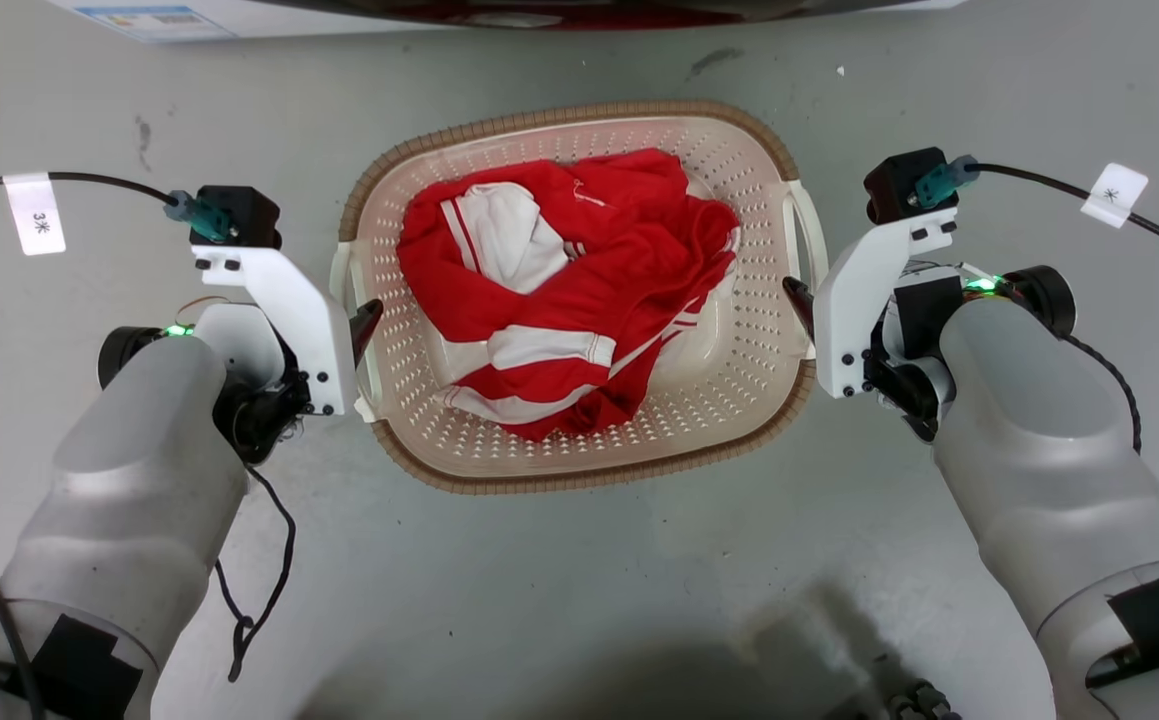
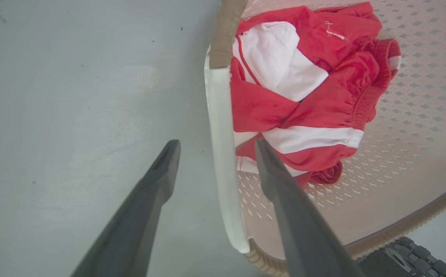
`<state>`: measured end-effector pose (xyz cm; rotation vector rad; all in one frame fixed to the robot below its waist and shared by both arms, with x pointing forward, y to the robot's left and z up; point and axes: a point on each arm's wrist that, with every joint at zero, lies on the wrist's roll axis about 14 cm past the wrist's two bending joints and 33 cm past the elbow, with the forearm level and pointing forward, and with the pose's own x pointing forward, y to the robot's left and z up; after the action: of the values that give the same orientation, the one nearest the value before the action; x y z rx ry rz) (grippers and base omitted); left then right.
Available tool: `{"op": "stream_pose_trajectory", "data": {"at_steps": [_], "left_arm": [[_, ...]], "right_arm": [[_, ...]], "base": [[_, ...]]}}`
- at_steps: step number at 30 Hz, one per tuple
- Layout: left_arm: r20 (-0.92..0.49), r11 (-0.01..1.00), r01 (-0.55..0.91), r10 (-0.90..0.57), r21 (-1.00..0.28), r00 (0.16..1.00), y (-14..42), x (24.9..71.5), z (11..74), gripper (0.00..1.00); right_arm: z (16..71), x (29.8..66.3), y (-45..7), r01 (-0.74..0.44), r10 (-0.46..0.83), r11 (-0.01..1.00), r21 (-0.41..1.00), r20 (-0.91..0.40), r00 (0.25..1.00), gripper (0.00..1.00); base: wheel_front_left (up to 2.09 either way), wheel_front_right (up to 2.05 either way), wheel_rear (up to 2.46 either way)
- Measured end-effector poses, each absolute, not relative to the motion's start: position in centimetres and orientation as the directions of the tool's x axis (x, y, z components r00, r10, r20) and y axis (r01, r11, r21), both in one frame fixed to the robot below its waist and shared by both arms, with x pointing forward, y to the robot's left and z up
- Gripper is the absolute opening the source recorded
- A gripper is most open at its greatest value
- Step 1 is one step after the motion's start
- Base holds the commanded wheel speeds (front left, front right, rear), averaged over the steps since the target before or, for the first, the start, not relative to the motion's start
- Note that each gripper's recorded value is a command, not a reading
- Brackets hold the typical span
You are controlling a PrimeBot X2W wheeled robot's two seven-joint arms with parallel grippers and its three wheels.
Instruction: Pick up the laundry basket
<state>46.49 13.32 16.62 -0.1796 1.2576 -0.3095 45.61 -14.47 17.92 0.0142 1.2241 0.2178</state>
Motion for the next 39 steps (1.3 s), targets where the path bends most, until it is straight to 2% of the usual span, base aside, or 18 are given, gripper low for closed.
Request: {"op": "stream_pose_trajectory", "data": {"at_steps": [12,23,24,25,26,27,39], "left_arm": [[-0.919,0.949,0.101,-0.313,-0.297,0.241,13.1,46.1,14.3,1.0],[-0.932,0.949,0.108,-0.312,-0.297,0.182,12.6,45.9,13.3,1.0],[-0.934,0.949,0.106,-0.313,-0.298,0.173,12.6,45.7,13.2,1.0],[-0.936,0.949,0.103,-0.312,-0.298,0.163,12.6,45.5,13.1,0.57],[-0.939,0.95,0.098,-0.309,-0.297,0.153,12.7,45.4,13.0,0.24],[-0.941,0.95,0.094,-0.307,-0.296,0.141,12.7,45.3,12.9,0.0],[-0.944,0.949,0.089,-0.311,-0.303,0.113,12.5,45.0,13.1,0.0]], "right_arm": [[15.2,44.5,-13.2,-0.157,0.203,0.973,0.169,-0.951,0.233,1.0],[13.8,44.1,-12.5,-0.139,0.219,0.971,0.195,-0.957,0.19,1.0],[13.6,43.9,-12.5,-0.134,0.22,0.971,0.197,-0.958,0.184,0.87],[13.5,43.8,-12.5,-0.13,0.22,0.971,0.199,-0.959,0.179,0.45],[13.4,43.7,-12.5,-0.125,0.221,0.972,0.201,-0.96,0.175,0.15],[13.3,43.5,-12.4,-0.119,0.223,0.972,0.204,-0.96,0.17,0.0],[13.5,42.8,-12.2,-0.109,0.231,0.97,0.217,-0.964,0.131,0.0]], "base": [[0.0,0.0,0.0],[0.0,0.0,0.0],[0.0,0.0,0.0],[0.0,0.0,0.0],[0.0,0.0,0.0],[0.0,0.0,0.0],[0.0,0.0,0.0]]}}
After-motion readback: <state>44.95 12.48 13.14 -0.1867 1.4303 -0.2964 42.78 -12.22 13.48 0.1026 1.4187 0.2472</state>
